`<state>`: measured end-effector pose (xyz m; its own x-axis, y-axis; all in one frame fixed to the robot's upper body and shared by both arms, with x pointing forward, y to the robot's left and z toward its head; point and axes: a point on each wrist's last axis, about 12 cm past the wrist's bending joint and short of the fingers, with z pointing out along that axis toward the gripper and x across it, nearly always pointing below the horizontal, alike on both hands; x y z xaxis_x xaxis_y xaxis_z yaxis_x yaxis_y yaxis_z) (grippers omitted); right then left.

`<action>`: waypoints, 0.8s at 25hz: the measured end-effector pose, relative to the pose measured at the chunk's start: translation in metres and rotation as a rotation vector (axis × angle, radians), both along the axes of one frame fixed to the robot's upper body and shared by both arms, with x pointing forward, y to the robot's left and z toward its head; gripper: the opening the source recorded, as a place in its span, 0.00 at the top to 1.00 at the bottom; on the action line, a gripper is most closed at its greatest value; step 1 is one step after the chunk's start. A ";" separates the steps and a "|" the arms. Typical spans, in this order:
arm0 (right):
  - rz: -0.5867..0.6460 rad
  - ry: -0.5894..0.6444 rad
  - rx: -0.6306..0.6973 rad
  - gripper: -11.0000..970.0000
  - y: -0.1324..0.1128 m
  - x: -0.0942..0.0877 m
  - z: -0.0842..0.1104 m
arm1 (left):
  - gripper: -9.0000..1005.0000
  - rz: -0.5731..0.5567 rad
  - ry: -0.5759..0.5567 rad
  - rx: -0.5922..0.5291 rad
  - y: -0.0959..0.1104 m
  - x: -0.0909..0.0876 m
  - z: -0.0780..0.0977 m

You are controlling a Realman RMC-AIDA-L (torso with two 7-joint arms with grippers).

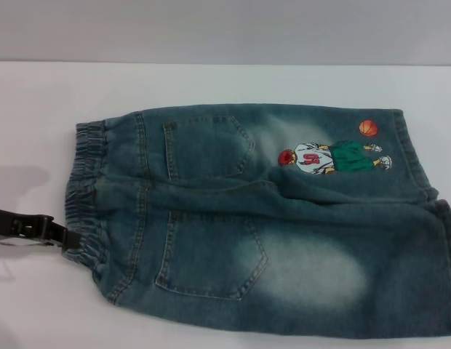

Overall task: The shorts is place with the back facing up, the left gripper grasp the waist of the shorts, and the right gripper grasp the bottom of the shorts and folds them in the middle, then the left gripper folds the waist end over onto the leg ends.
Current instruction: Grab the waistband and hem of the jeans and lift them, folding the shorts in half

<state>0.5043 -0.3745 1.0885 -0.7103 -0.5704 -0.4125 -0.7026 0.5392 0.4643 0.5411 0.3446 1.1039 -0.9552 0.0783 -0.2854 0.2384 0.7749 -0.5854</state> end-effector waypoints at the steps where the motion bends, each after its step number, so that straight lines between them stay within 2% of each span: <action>1: 0.001 -0.001 0.000 0.50 0.001 0.000 0.000 | 0.96 0.000 0.000 0.000 0.000 0.000 0.000; 10: 0.026 -0.008 0.028 0.50 -0.004 -0.002 0.016 | 0.96 0.000 0.000 0.000 0.000 0.000 0.000; 20: 0.069 0.076 0.004 0.50 -0.016 -0.014 0.025 | 0.96 0.000 0.003 -0.001 0.001 0.000 0.000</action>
